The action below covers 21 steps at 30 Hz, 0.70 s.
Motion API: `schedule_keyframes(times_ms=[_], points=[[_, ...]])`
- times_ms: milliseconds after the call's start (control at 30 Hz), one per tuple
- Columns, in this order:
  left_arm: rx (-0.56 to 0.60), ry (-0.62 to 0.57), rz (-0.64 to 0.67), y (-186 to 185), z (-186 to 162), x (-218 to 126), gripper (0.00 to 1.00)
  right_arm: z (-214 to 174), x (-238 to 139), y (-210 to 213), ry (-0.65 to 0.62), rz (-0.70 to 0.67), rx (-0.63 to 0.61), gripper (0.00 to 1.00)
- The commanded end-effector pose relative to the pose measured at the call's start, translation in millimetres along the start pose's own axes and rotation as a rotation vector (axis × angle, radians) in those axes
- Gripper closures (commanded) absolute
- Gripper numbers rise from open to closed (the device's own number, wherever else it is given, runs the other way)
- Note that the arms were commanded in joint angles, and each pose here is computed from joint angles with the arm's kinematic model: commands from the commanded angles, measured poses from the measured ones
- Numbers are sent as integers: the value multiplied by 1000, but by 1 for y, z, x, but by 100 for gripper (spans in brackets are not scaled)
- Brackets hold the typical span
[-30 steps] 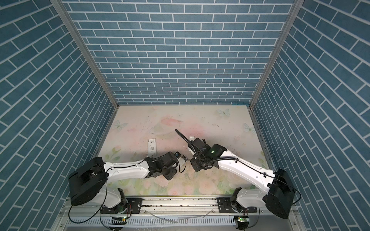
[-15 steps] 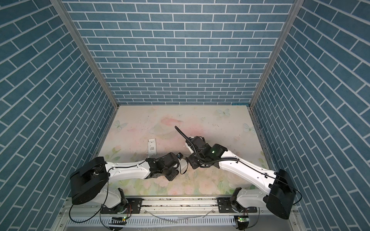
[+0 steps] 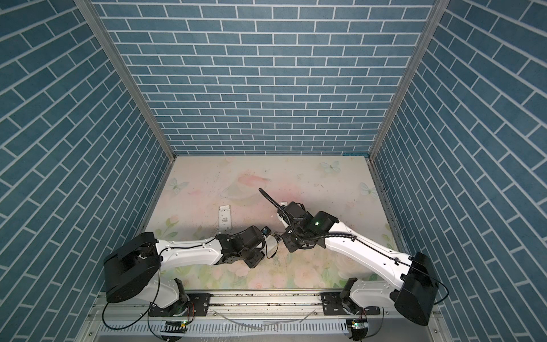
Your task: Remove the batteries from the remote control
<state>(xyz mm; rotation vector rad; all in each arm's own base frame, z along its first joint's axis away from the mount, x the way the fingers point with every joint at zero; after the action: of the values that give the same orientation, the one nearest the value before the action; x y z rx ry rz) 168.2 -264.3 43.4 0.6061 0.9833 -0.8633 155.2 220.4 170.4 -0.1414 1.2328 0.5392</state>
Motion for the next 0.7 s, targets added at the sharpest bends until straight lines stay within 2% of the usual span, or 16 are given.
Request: schedule_keyframes(times_ms=[0,667], points=[[16,133,-66,-13,-32,10,82,-11,-19,-9,32,-45,-1,100],[24,127,-67,-13,-32,8,83,-14,0,-10,64,-50,29,100]])
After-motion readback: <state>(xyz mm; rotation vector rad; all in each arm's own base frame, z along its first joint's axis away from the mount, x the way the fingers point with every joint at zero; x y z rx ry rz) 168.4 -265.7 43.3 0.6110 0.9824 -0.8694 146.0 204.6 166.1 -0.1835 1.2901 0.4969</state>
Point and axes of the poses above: each gripper's point midway between its finger pads, its own x axis out along the fingers, its own y axis along the line the jaws close on, z = x × y, the point moved 3 cm from there along -x, back along the fingers, and after that the axes turned 12 degrees about x, right-handed, at the moved point
